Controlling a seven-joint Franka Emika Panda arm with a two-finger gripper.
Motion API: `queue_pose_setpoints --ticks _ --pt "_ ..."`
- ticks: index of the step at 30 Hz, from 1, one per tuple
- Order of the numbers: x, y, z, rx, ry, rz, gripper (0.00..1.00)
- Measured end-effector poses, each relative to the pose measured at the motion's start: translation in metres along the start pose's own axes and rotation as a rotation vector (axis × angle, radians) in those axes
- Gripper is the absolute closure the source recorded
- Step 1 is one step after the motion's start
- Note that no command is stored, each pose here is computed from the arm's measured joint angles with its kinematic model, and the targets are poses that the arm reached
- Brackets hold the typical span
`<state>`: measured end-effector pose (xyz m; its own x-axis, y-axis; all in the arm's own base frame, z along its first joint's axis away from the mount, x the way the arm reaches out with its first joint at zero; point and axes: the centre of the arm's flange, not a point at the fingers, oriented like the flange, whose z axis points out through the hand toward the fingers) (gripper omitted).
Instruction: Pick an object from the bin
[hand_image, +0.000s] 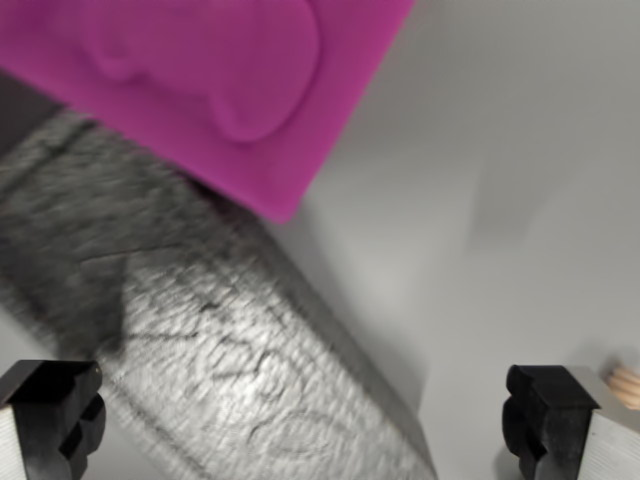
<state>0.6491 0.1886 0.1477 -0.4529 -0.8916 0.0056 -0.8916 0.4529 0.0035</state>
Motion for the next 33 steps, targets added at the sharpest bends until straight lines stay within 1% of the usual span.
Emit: queue_pose_setpoints --ticks 1,2,4,6,9,13,16,17,22,26,33 --pt "0.0007 0.0008 0.007 -0.0032 0.0032 0.0 0.0" --pt "0.0013 0.0014 0.0125 -0.005 0.005 0.0 0.0" --pt "0.0004 0.0005 0.0137 0.0006 -0.0001 0.0 0.0" --pt "-0.0001 0.0 0.0136 0.0017 -0.0012 0.0 0.0" --pt "-0.0011 -0.001 0.0152 0.0063 -0.0054 0.0 0.0" --pt "-0.0023 -0.0022 0.016 0.0106 -0.0094 0.0 0.0" --pt "-0.0027 -0.0026 0.0163 0.0123 -0.011 0.0 0.0" --pt "-0.0027 -0.0027 0.0163 0.0127 -0.0114 0.0 1.0" --pt "-0.0029 -0.0029 0.0164 0.0138 -0.0125 0.0 1.0" --pt "-0.0029 -0.0034 0.0168 0.0164 -0.0148 0.0 1.0" --pt "-0.0029 -0.0036 0.0167 0.0168 -0.0152 0.0 1.0"
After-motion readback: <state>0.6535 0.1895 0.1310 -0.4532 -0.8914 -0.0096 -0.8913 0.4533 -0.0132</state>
